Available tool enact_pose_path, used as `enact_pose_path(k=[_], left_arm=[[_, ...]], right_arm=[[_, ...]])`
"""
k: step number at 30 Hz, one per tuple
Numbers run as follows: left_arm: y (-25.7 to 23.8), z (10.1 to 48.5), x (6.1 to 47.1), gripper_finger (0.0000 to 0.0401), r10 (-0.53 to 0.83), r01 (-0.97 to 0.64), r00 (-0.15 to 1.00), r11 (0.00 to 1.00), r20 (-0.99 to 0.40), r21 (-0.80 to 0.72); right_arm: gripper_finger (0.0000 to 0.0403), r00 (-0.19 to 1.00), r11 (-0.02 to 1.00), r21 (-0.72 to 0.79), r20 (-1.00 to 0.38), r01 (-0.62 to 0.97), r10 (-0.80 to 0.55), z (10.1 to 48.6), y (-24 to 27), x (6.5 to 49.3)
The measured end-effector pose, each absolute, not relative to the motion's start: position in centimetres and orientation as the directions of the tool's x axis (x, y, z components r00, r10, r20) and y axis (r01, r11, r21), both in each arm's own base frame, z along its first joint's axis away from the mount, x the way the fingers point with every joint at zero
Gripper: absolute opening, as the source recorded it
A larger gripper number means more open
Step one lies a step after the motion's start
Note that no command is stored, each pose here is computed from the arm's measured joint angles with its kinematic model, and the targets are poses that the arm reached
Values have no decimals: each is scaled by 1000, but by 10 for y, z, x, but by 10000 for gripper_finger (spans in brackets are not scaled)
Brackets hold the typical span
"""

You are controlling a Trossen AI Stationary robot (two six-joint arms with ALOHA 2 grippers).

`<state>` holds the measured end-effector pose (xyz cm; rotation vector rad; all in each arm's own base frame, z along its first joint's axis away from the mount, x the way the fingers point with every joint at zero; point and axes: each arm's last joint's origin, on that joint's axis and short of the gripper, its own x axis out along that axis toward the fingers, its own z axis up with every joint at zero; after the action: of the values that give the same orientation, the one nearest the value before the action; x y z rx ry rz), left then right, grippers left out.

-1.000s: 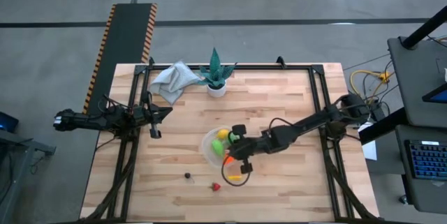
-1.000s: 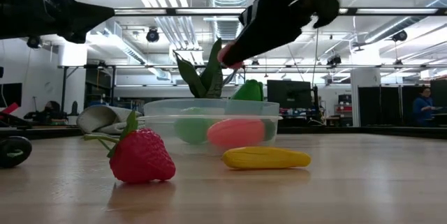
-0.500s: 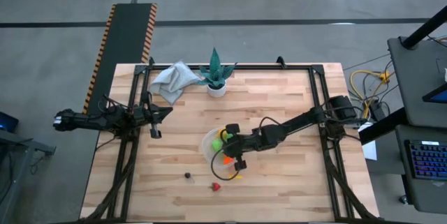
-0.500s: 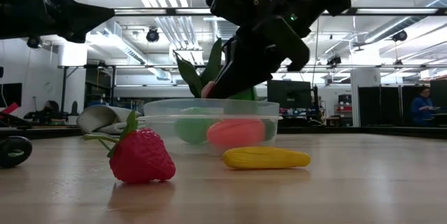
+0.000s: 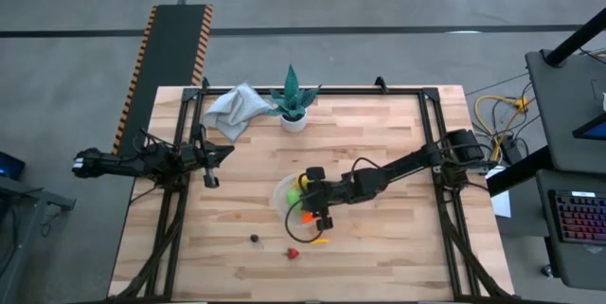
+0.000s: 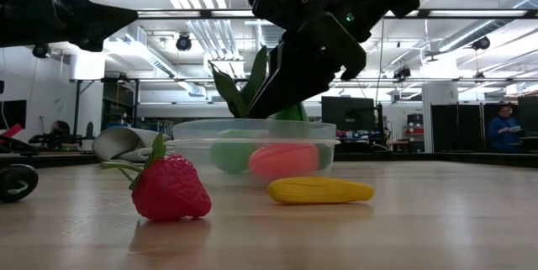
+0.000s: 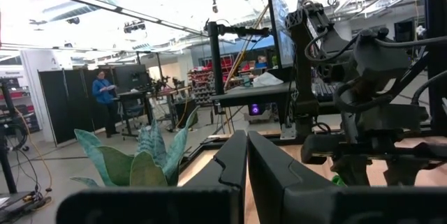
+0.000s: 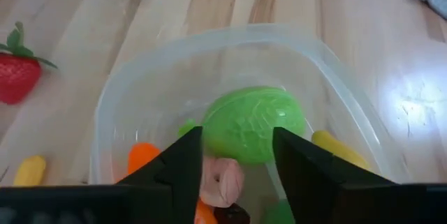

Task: Pick and placing Produce into tupperware
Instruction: Put the squash into the bin

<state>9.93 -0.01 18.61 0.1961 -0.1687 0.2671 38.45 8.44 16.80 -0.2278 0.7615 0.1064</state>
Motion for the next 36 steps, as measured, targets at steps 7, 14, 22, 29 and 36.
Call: enact_pose_path(k=[7, 14, 22, 29, 36], left_arm=[[0, 186, 99, 0, 244, -277, 951, 946, 190, 170], [0, 186, 99, 0, 244, -277, 951, 946, 191, 169], [0, 186, 99, 0, 231, -265, 954, 949, 193, 172], [-1, 187, 99, 0, 225, -259, 955, 950, 195, 172], [-1, 188, 99, 0, 225, -260, 953, 950, 201, 171]], right_arm=[[202, 749, 967, -163, -661, -197, 41, 194, 96, 386], [197, 728, 955, -162, -681, -248, 73, 232, 116, 369], [194, 712, 948, -124, -691, -293, 129, 251, 151, 341], [194, 648, 963, -111, -757, -245, 78, 215, 165, 333], [194, 586, 965, -84, -806, -247, 80, 176, 172, 342]])
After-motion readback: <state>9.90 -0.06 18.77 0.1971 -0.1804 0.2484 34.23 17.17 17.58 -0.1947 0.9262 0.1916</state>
